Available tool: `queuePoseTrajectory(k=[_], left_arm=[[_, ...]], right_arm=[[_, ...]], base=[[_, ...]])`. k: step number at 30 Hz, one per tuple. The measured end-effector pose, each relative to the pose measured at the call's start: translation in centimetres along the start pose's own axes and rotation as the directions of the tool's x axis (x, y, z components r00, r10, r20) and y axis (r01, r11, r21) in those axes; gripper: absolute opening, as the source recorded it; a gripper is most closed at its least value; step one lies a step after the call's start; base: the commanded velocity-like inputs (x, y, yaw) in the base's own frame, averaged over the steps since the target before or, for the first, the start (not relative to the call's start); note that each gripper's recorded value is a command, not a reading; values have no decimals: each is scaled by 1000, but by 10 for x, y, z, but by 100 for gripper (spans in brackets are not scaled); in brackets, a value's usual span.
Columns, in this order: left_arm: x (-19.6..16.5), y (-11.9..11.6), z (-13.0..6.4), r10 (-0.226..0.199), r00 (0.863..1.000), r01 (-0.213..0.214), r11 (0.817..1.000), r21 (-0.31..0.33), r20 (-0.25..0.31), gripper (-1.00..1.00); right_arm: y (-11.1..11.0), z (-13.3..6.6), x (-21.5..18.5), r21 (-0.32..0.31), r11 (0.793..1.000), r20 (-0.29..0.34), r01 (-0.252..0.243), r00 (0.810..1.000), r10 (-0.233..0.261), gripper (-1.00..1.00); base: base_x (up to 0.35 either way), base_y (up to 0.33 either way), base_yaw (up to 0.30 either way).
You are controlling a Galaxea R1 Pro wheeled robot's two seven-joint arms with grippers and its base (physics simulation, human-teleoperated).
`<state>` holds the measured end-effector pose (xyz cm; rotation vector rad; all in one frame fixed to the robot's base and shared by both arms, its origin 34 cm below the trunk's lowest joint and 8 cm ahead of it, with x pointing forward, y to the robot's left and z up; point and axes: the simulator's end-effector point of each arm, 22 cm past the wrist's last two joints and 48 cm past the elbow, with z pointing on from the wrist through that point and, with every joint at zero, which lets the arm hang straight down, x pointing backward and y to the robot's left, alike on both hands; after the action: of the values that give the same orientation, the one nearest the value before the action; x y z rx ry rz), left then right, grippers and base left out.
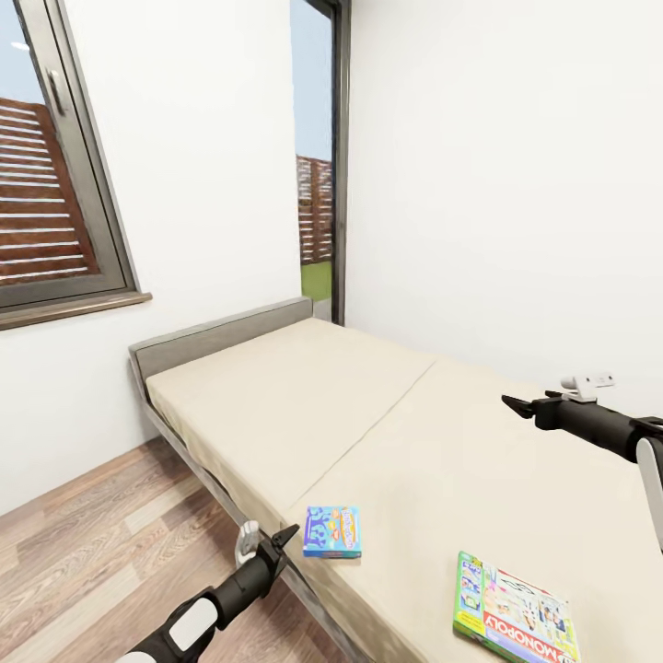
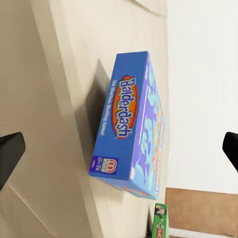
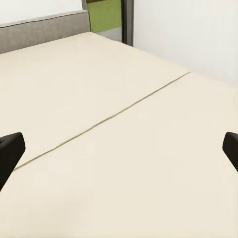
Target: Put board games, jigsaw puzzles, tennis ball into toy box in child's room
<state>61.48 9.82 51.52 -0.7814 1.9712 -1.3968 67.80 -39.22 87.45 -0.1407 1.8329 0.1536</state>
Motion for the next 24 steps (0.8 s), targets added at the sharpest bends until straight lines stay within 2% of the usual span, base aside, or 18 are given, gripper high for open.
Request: queuePoseTrajectory(k=[5,14,24], left_arm=[[0,7,0,-5,1000,5,999,-32,4,100],[1,8,1,-8,1000,8,999,-40,5,100],[0,8,2,-7,1000,8,999,-39,7,100]], right_arm=[[0,0,0,0,1000,0,0,1000,0,100],[0,0,0,1,1000,0,0,1000,0,100],[-1,0,0,1,1000,0,1,1000,-1,100]], base=[[0,0,-43],[0,0,-218],[0,0,-43]])
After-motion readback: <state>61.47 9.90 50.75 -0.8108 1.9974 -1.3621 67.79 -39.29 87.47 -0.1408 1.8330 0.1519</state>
